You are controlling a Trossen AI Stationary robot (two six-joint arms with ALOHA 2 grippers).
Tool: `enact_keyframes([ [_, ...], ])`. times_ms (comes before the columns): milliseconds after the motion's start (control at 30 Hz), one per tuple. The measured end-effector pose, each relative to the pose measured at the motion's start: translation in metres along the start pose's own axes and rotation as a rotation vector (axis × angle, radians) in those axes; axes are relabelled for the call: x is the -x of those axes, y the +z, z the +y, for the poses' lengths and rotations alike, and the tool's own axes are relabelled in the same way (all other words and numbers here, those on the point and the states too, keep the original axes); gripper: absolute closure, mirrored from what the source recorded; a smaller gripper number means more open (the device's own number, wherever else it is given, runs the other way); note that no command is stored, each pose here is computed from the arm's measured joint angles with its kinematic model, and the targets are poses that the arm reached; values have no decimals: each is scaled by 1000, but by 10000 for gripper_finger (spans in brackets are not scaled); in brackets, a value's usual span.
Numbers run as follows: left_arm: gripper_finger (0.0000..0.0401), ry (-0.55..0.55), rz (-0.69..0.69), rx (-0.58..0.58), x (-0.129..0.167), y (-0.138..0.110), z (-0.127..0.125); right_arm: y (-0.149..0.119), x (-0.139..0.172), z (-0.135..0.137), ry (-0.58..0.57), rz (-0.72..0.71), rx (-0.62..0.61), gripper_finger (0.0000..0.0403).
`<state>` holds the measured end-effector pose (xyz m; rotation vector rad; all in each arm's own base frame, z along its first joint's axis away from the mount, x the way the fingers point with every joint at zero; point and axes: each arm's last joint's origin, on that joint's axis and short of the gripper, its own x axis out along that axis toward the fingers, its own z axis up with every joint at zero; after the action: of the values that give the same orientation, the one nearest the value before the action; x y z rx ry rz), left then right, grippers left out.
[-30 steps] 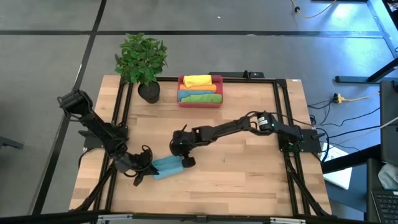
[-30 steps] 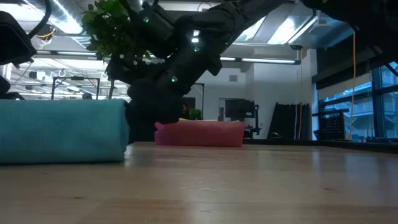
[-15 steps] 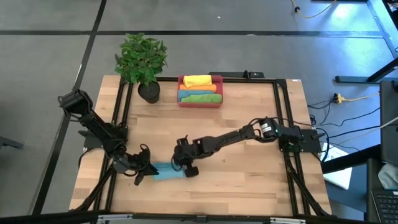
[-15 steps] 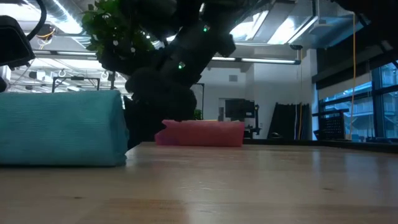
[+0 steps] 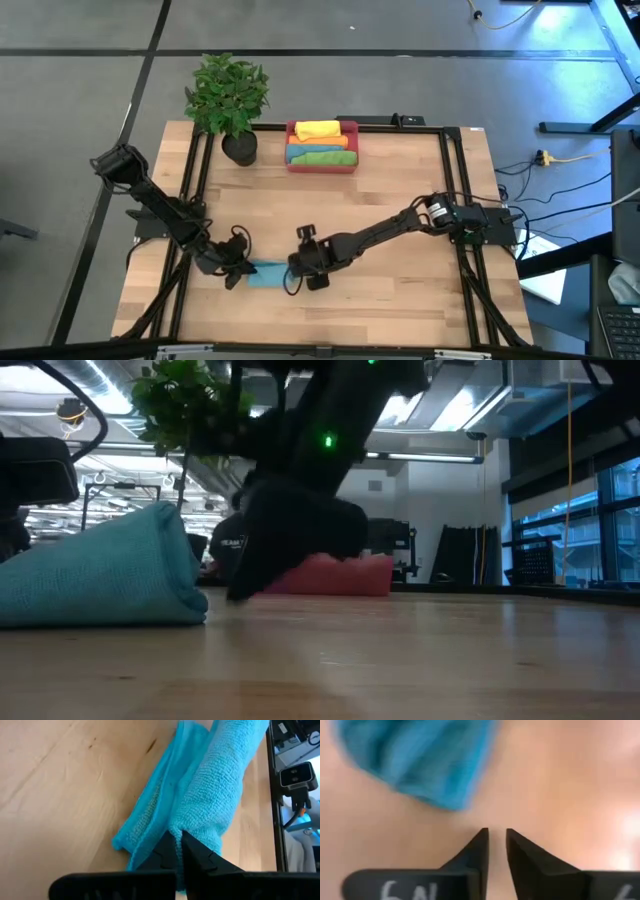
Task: Roll microfiber towels into tight, uniform cylinder then place into a basket
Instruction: Roll the blue towel
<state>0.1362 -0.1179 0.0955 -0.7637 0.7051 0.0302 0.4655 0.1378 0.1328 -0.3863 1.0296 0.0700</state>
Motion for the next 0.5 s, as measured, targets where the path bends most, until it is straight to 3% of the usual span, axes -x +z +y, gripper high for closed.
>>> enact_keyframes([
  [133, 401, 2, 6, -6, -1, 3, 1, 5, 29, -8, -173, 12, -3, 307],
  [200, 401, -2, 9, -12, -2, 4, 2, 8, 40, -9, -197, -1, -21, 294],
  [333, 401, 0, 10, -5, -2, 6, 2, 23, 54, -2, -131, -139, -44, 286],
  [500, 401, 1, 11, -6, -3, 6, 2, 46, 60, 13, 68, -406, -20, 285],
])
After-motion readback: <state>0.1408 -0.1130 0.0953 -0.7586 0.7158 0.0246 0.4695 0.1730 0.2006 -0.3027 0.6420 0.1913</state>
